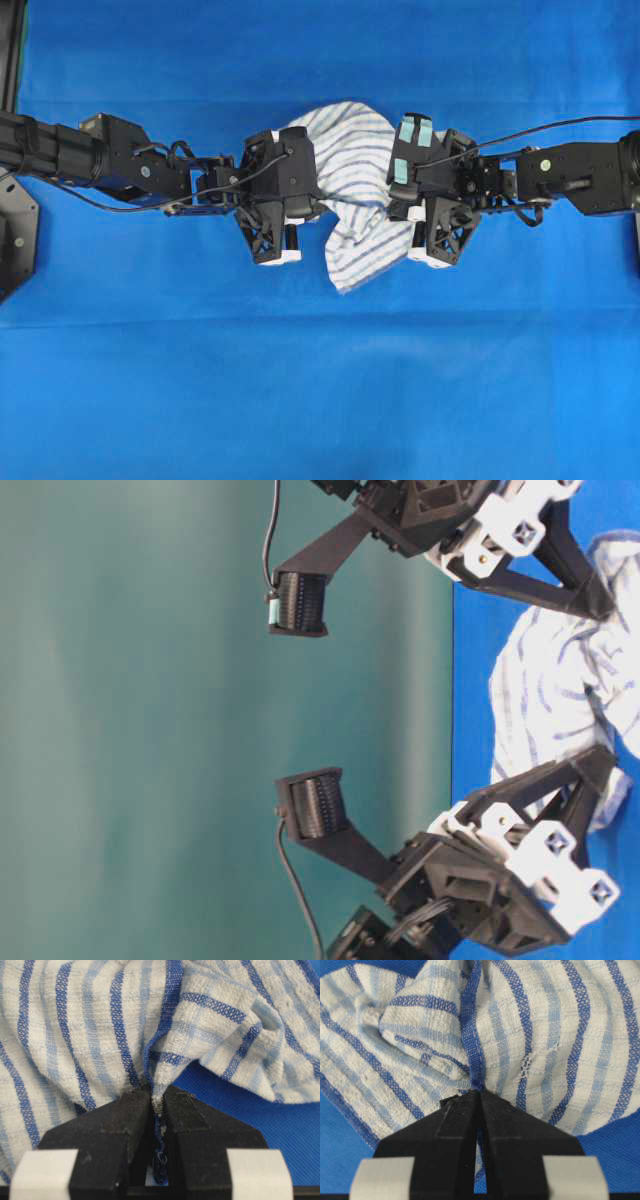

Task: Lift the towel with both arms.
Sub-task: 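Lift the towel upward with both grippers, then open both grippers, release the towel, and retract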

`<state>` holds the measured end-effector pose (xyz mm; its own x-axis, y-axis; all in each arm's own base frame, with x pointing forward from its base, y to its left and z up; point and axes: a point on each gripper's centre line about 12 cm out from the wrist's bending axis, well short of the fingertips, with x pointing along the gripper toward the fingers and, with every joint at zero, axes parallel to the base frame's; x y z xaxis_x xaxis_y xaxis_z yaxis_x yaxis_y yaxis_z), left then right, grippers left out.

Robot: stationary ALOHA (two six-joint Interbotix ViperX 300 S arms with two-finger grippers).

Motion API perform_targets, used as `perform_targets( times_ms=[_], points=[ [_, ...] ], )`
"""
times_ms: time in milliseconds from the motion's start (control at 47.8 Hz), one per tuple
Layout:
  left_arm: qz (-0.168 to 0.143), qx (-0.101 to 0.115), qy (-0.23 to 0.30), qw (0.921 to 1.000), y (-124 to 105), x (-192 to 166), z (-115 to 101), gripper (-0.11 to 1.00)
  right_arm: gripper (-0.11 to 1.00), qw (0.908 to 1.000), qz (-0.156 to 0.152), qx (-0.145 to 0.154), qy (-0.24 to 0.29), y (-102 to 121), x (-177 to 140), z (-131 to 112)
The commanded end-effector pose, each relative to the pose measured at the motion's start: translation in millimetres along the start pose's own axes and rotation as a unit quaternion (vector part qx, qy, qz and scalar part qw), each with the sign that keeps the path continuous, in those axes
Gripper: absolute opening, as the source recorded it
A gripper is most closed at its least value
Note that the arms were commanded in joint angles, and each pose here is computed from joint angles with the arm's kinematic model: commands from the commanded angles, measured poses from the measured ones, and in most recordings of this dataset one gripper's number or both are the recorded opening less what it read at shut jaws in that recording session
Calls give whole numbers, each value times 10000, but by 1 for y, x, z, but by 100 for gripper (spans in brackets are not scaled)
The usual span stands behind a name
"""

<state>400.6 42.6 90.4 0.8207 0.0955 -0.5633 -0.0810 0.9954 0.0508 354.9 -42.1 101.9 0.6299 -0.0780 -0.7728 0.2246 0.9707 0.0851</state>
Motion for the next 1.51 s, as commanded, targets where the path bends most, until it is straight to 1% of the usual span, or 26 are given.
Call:
perform_targets(
  times_ms=[0, 147, 272, 440, 565, 670, 1005, 1214, 1319, 1423, 1486],
  points=[
    [-21, -2, -316, 9995, -2, -14, 28, 3, 1, 9993, 52, 9, -374, 5, -18, 25],
    [-98, 35, -535, 9985, -7, -46, 63, 3, 1, 9978, 32, -11, -655, 10, -54, 55],
    [-159, 58, -807, 9966, -9, -88, 100, 3, 1, 9955, -24, -18, -950, 12, -98, 86],
    [-177, 65, -1137, 9933, -8, -136, 133, 3, 1, 9902, -82, -65, -1395, 13, -152, 122],
    [-181, 62, -1396, 9900, -6, -175, 158, 3, 1, 9855, -120, -147, -1684, 15, -186, 143],
    [-175, 65, -1594, 9870, -3, -204, 177, 3, 1, 9816, -140, -241, -1890, 16, -208, 156],
    [-159, 140, -2063, 9783, 0, -263, 222, 3, 1, 9649, -217, -540, -2561, 20, -271, 203],
    [-108, 309, -2327, 9720, 2, -292, 247, 3, 1, 9519, -251, -724, -2967, 23, -301, 223],
    [-81, 430, -2351, 9710, 2, -299, 255, 3, 1, 9469, -254, -774, -3111, 24, -312, 230],
    [-61, 503, -2351, 9706, 2, -298, 256, 3, 1, 9471, -266, -794, -3097, 24, -310, 230],
    [-60, 527, -2307, 9716, 2, -295, 256, 3, 1, 9498, -273, -814, -3009, 25, -307, 229]
  ],
)
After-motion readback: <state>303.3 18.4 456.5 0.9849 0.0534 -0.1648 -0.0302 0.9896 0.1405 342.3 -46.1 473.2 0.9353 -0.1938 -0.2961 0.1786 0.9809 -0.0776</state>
